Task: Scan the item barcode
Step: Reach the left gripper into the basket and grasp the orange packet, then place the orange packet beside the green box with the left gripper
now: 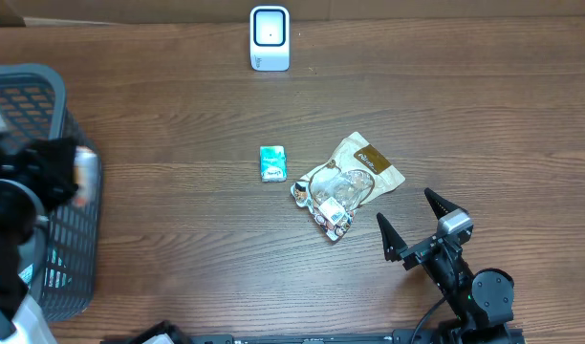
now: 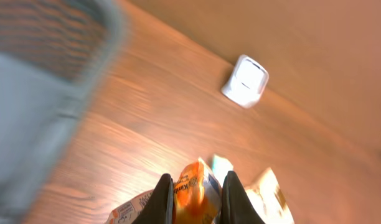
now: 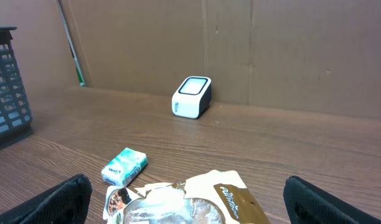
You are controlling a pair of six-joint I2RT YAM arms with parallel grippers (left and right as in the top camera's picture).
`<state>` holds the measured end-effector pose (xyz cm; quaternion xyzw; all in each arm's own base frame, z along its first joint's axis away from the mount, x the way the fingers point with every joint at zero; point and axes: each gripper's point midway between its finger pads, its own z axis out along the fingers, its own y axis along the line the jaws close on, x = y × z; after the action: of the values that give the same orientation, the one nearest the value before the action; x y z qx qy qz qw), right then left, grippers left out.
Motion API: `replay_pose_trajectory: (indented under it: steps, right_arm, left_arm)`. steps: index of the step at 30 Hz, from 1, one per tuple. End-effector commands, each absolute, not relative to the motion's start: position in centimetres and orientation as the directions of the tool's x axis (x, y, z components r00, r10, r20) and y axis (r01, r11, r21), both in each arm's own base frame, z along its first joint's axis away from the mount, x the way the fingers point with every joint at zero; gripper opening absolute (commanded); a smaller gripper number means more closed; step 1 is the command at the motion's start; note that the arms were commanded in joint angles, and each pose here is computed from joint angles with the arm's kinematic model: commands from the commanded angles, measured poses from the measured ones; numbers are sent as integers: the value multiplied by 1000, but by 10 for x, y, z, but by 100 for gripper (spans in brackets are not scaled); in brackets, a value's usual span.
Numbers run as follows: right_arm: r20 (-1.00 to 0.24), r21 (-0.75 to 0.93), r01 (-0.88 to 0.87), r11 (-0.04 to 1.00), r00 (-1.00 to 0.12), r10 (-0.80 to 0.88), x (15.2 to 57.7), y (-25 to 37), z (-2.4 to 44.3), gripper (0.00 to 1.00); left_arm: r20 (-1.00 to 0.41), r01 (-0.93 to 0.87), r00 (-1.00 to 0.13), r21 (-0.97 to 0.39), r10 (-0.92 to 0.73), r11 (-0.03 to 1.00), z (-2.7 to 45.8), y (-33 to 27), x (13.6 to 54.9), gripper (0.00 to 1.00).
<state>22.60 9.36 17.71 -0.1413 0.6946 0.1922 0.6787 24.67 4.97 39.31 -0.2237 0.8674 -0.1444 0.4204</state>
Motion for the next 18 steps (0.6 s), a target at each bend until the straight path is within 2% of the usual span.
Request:
replay_pose_trajectory:
  steps: [1,8,14,18]
  right_arm:
    - [-997,77,-459,885,-35,69,226,94,176,100]
    - [-997,77,-460,885,-35,69,226,94,176,100]
    - [-997,77,-459,885,-35,69,226,94,176,100]
    - [-997,77,-459,885,-35,69,226,94,176,100]
  left_arm:
    - [-630,-207,-653,-387,-421,899,368,25,255,4]
    - [-439,-126,-833,-445,-338,887,268,-40,297,4]
    - [-309,-125,-902,-480,-301,868,178,-94,327,4]
    - [-217,-191,-919,-487,-329,853,135,-109,341,4]
